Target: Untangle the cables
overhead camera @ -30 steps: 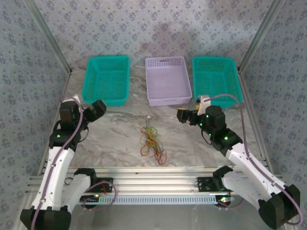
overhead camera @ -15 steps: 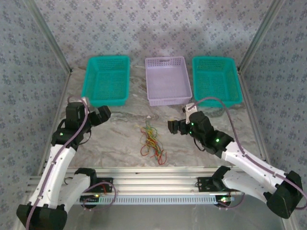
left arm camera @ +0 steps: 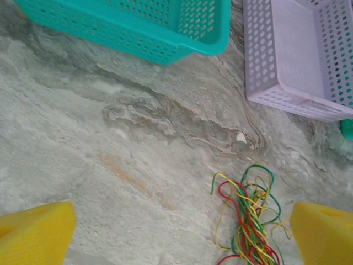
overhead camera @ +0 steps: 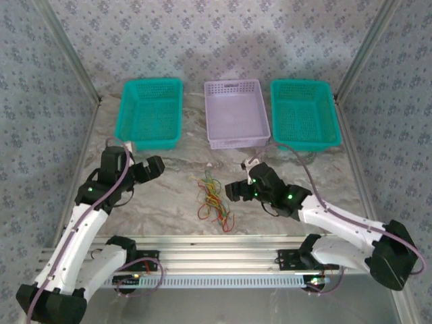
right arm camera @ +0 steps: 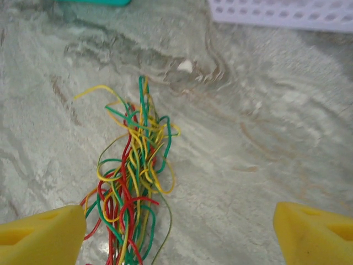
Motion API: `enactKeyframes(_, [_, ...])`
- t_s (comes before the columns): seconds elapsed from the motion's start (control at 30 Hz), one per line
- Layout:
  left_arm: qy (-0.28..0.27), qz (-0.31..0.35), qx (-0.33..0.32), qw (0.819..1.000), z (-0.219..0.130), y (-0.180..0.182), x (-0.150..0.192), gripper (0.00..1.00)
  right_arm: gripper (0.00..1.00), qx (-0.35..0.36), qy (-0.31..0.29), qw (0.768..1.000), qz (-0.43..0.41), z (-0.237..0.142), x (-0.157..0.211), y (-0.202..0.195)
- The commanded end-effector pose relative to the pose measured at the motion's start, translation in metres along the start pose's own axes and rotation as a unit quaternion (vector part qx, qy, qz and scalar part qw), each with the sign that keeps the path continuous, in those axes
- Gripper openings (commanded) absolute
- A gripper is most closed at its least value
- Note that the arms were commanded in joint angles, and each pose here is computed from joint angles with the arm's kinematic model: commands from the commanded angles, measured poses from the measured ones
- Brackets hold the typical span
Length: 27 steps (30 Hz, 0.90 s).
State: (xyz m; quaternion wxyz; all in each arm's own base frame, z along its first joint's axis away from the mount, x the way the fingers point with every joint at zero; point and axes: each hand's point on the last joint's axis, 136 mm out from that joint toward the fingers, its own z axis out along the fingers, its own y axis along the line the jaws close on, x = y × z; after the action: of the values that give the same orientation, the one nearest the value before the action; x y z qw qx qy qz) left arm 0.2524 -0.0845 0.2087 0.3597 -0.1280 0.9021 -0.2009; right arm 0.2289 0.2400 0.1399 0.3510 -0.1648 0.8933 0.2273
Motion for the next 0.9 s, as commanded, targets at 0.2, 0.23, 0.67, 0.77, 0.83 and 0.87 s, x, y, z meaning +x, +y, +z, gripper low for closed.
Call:
enactKeyframes(0.2, [0.043,-0.016,0.013,0.999,0.015,-0.002,0.034,1.0,0.67,-0.067,0.083,0.994,0.028,0.041,0.019,0.032])
enactKeyframes(0.23, [0.047,-0.016,0.013,0.999,0.016,-0.002,0.037,1.0,0.66,-0.067,0.081,0.994,0.029,0.043,0.018,0.033])
enactKeyframes(0.67, [0.093,0.007,0.026,0.995,0.032,-0.013,0.077,1.0,0.53,-0.052,0.105,0.993,0.021,0.077,0.025,0.03])
enactKeyframes(0.77, [0.103,0.017,0.027,0.994,0.035,-0.015,0.086,1.0,0.5,-0.035,0.109,0.993,0.011,0.081,0.026,0.024])
enactKeyframes(0.83, [0.11,0.024,0.031,0.993,0.037,-0.018,0.093,1.0,0.46,-0.031,0.114,0.993,0.006,0.083,0.027,0.024])
enactKeyframes(0.87, [0.115,0.026,0.032,0.993,0.039,-0.02,0.097,1.0,0.45,-0.026,0.118,0.993,0.002,0.084,0.029,0.022])
